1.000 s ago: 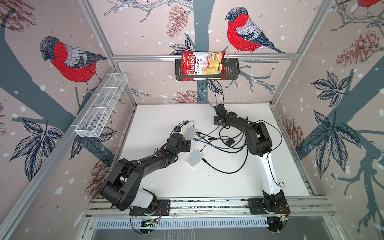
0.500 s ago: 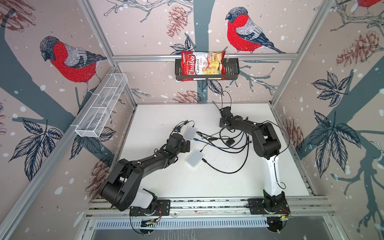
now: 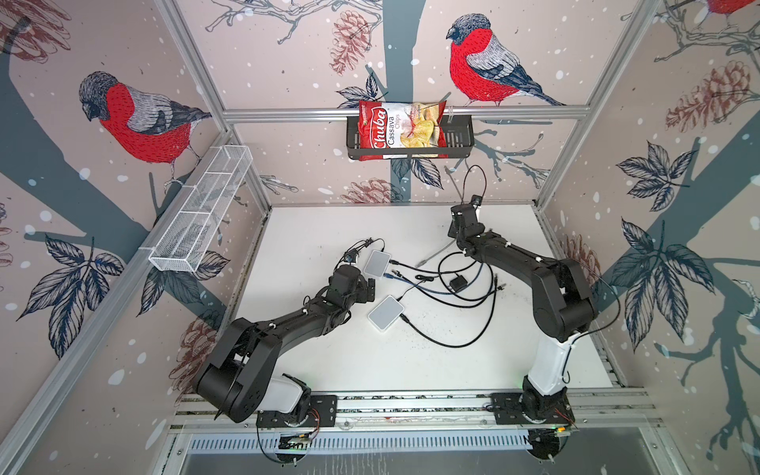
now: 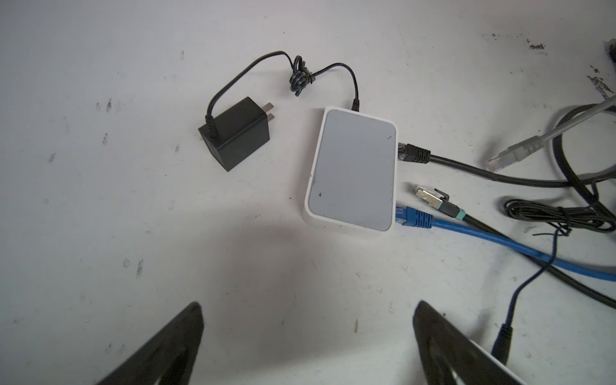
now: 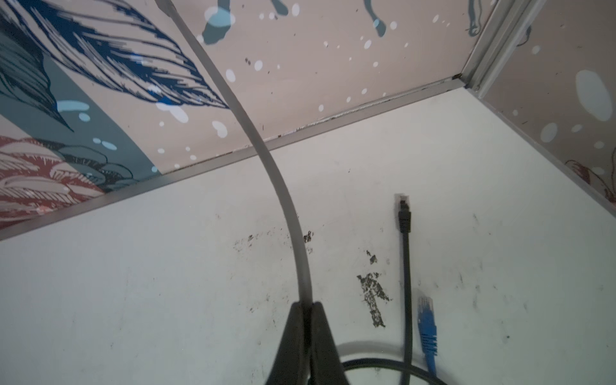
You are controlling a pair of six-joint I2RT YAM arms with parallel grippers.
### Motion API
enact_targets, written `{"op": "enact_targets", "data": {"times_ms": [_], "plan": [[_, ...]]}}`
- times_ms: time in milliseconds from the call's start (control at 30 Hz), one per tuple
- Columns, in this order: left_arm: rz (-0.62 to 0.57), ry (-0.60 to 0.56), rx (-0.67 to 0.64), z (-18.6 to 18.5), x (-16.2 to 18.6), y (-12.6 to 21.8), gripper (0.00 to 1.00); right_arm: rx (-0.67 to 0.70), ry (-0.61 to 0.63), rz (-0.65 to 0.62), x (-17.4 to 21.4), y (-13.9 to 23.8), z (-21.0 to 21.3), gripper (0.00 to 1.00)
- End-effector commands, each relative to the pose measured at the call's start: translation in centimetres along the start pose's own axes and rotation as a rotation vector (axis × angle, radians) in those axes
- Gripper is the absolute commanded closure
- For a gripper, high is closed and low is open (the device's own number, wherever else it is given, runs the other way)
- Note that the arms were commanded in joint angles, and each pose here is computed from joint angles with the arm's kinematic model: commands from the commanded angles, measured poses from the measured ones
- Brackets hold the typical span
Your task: Insert the plug into the switch port
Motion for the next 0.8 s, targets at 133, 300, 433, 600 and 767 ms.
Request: {"op": "enact_targets", "data": {"times_ms": [133,300,433,600,767], "plan": [[-0.031,0.007,-0.002,0.1,-0.4,0.3,0.03,0.020,-0.090,-0.097,-1.7,1.9,-1.6,1.00],[-0.045,-0.003,0.019,-0.1,-0.6,0.5,0.03,-0.040,-0.054,-0.024,-0.6,2.5,-1.2,1.00],[-0.106,-0.103,0.186,-2.5,-1.2,1.6,0.03,-0.080,-0.051,0.040,1.3,3.5,-1.4,1.00],[-0.230,-0.255,0.305,-5.2,-1.9,3.7,0.03,-0.111,-0.066,0.103,3.3,4.8,-2.2,1.00],[-0.237,-0.426,0.332,-8.1,-0.5,4.1,0.04,-0.151,-0.085,0.171,5.2,5.8,-2.5,1.00]]}}
Point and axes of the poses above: each gripper's point midway between its finger pads, its own y axis back along the fingers, its own z axis along the line the jaws close on, x = y × z, the point moved 2 cm from there along y, back along the fingers, and after that the axes turned 1 degree about y, right-handed, at the moved point
